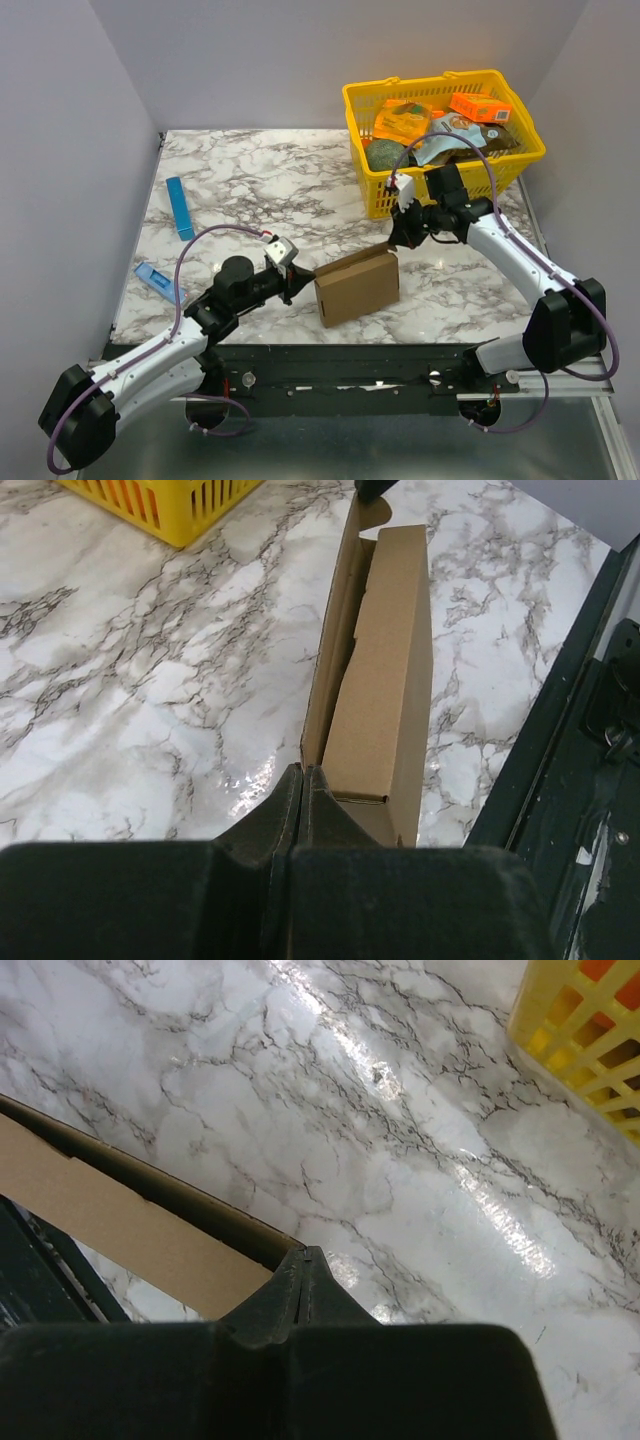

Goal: Fold the paper box

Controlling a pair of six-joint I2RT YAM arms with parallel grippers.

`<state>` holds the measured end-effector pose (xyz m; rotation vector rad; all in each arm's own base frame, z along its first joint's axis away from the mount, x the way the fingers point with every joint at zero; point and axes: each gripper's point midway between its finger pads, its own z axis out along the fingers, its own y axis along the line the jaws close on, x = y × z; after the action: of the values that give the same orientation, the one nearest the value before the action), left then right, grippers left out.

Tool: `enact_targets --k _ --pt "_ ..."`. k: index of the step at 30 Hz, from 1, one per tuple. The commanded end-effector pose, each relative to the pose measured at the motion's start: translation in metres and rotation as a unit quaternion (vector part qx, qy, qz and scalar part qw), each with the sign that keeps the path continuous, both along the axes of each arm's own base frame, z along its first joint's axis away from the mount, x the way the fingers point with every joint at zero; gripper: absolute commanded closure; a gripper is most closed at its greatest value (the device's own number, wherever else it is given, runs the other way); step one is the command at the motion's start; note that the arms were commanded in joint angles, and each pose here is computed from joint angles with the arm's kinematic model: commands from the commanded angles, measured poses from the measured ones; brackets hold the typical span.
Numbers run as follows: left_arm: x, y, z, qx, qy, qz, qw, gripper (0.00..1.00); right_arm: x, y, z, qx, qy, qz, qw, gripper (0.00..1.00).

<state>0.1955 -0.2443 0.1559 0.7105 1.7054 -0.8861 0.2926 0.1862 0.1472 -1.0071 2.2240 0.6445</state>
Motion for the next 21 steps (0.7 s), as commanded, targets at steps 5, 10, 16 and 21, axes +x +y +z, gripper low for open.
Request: enact_targets --k 5,10,16,21 --pt "0.021 -0.002 0.017 0.013 -0.012 0.033 0.999 1.00 -0.009 0.003 0.021 0.011 -0.027 -0.067 0.997 1.00" --pt "0.033 -0.001 0.020 0.020 -0.007 0.058 0.998 1.00 -0.008 0.006 0.020 -0.007 -0.059 -0.118 0.991 0.99" --pt "0.042 0.002 0.017 0.031 -0.001 0.082 0.996 1.00 -0.004 0.007 0.023 -0.002 -0.097 -0.187 0.978 1.00" --pt "0.050 0.007 0.007 0.047 0.015 0.113 0.992 1.00 -0.003 0.002 0.033 0.009 -0.121 -0.236 0.964 1.00"
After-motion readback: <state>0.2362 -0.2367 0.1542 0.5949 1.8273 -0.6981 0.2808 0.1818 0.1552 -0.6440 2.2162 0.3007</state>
